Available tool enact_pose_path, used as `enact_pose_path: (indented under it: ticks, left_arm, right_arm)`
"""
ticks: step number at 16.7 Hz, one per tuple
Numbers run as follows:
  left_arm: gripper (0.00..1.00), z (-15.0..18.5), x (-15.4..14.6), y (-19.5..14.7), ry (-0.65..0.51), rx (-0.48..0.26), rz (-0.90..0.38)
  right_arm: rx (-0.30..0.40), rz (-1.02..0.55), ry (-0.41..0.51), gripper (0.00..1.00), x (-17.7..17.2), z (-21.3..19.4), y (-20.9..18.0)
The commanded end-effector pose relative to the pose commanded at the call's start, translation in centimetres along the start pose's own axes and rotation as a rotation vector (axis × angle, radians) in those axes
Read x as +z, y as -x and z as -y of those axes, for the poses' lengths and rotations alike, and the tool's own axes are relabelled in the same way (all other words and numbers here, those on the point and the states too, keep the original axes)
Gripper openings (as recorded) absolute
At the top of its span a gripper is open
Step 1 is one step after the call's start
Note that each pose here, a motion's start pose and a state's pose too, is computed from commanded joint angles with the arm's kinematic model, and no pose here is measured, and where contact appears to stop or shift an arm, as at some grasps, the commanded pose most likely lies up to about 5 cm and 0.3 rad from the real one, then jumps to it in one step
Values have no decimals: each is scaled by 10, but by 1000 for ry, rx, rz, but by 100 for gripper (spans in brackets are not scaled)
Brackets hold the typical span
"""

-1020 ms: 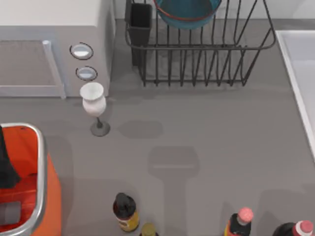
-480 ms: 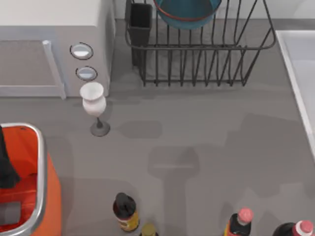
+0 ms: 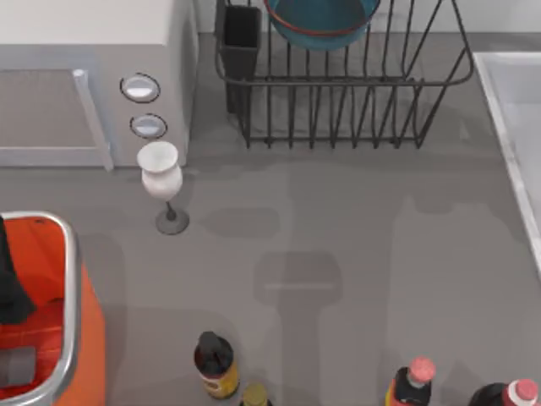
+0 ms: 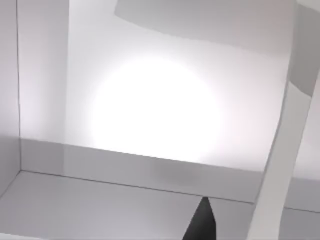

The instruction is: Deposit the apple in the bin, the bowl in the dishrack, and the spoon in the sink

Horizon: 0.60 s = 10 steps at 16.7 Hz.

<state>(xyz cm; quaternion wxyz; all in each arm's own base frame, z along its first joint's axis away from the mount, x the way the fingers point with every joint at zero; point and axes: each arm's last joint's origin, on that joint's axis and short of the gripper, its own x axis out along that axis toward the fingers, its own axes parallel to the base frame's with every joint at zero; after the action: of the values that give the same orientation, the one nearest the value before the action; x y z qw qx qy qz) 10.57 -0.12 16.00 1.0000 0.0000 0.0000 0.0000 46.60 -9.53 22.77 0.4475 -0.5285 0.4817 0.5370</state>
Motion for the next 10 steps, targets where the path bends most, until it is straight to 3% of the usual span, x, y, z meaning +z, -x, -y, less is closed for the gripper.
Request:
enact_pose_path:
  ticks: [5, 10]
  left_arm:
    - [100, 0, 0, 0, 0, 0, 0]
    - [100, 0, 0, 0, 0, 0, 0]
  right_arm:
    - [-31, -11, -34, 0, 17, 32, -21]
    - [-41, -14, -47, 0, 23, 38, -27]
